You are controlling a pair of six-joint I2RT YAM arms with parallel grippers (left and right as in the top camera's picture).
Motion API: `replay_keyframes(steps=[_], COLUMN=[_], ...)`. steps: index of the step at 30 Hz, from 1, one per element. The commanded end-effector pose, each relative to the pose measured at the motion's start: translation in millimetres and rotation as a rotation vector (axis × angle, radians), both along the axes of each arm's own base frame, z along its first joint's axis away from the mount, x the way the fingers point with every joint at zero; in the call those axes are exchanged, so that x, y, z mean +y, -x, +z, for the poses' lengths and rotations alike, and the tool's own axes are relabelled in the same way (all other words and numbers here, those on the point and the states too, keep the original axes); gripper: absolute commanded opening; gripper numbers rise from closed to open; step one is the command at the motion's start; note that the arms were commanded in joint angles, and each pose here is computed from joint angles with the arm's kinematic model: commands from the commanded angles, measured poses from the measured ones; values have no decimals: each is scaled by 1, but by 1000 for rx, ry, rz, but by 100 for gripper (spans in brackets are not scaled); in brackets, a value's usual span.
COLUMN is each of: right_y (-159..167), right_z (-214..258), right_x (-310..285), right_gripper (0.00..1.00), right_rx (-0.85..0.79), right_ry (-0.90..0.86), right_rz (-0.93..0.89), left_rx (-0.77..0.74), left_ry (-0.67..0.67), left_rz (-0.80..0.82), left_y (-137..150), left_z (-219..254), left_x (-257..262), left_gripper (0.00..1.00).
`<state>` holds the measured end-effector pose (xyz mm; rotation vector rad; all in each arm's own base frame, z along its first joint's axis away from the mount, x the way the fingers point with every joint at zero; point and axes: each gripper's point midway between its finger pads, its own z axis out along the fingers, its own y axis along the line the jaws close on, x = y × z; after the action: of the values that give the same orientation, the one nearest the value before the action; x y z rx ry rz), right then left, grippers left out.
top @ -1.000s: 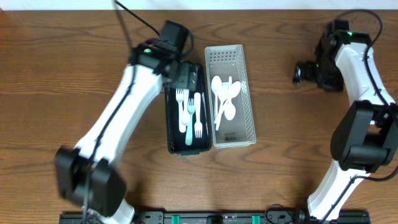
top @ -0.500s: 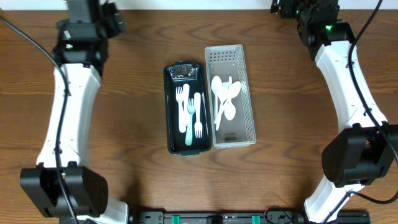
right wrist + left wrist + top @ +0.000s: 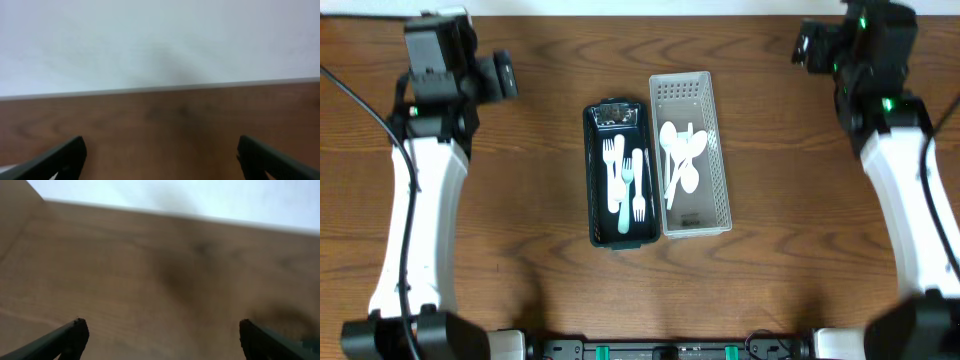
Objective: Pack container
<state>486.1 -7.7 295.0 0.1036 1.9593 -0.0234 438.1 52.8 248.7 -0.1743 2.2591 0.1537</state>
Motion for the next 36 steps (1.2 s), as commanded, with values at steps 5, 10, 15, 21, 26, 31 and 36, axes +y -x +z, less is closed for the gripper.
replay_keyframes(steps=[5,10,15,21,26,31,36], right_y=[76,119,158,191,199,204,216], right_z=[-23,-63,-85,-68,-72,-95,-130], right_x=[2,1,-7,-15,-15,-15,-16], right_gripper=[99,99,99,99,99,99,99], right_rx=[-149,-136,-165,-248,-222,-127,27], right_ry=[14,16,28,36,37,43,51], right_rz=[9,7,-34,-76,-75,-73,-69], left_rx=[-136,-322,-421,-514,-567,-523,-444], left_ry=[-80,-88,-97,-97,-98,-97,-95], left_rz=[-114,-186,-257,-260,-257,-260,-265], left_y=[60,107,155,188,193,194,198], left_z=[-10,-7,-24,-18,-6,-16,-35], left_x=[-22,-50,-67,-66,-66,-66,-65], left_gripper=[98,98,98,98,98,98,98])
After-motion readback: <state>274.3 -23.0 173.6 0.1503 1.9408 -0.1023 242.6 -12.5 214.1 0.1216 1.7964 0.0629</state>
